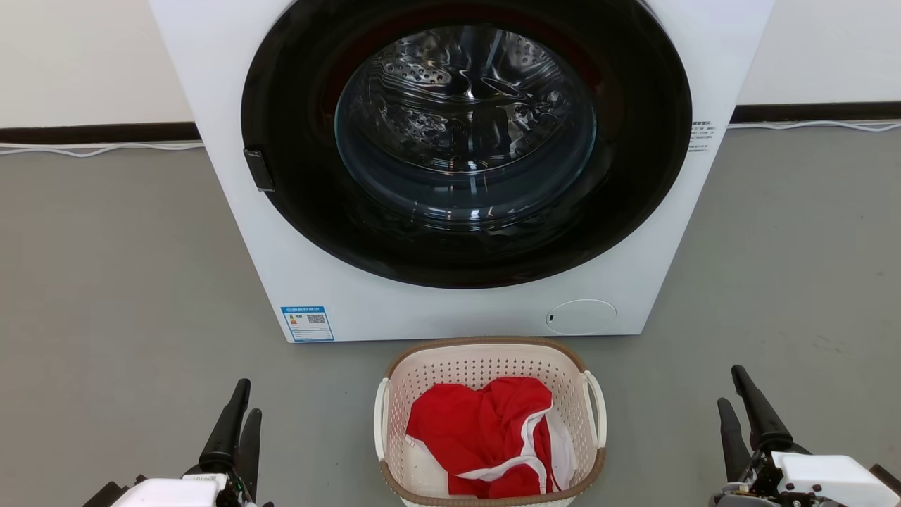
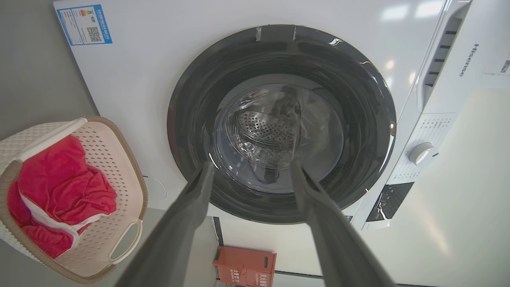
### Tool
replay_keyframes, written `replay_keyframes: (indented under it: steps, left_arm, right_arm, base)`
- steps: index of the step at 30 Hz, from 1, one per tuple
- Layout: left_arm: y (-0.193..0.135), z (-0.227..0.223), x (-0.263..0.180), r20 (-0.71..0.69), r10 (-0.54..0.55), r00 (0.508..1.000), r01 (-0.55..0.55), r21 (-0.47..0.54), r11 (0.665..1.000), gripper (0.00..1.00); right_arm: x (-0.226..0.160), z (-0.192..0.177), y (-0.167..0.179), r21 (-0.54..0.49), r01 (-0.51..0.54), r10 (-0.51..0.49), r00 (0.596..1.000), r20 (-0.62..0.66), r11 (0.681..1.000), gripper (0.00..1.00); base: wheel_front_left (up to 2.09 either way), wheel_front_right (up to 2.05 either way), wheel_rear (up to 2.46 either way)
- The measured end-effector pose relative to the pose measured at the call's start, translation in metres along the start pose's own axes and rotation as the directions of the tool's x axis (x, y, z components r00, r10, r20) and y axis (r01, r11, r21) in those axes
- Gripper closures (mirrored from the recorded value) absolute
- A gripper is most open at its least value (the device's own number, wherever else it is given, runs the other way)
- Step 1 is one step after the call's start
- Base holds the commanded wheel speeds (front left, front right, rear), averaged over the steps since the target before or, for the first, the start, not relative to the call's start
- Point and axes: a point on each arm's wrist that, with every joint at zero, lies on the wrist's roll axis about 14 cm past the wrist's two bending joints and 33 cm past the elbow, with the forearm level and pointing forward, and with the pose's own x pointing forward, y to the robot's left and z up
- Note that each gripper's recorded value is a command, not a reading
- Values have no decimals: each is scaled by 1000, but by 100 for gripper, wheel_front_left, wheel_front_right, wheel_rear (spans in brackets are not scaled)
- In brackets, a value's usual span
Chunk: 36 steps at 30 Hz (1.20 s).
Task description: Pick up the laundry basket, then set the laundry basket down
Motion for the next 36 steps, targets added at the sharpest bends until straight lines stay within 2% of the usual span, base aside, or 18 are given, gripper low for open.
replay_keyframes:
  steps: [12,21,30,36]
  left_arm:
    - [-2,0,1,21,-5,1000,4,11,1000,0]
    - [-1,-3,1,22,-2,1000,0,70,998,0]
    - [0,-2,1,30,5,1000,-10,183,983,0]
    - [-2,-5,1,29,7,1000,-15,293,956,0]
  right_arm:
    - [1,-2,5,-21,-15,15,1000,13,1000,0]
    - [-2,1,4,-129,-8,12,1000,26,992,0]
    - [-2,5,11,-301,-17,31,999,43,954,0]
    - [-2,5,17,-433,-25,47,998,40,901,0]
  base:
    - [0,0,0]
    - [0,0,0]
    - [0,0,0]
    - [0,0,0]
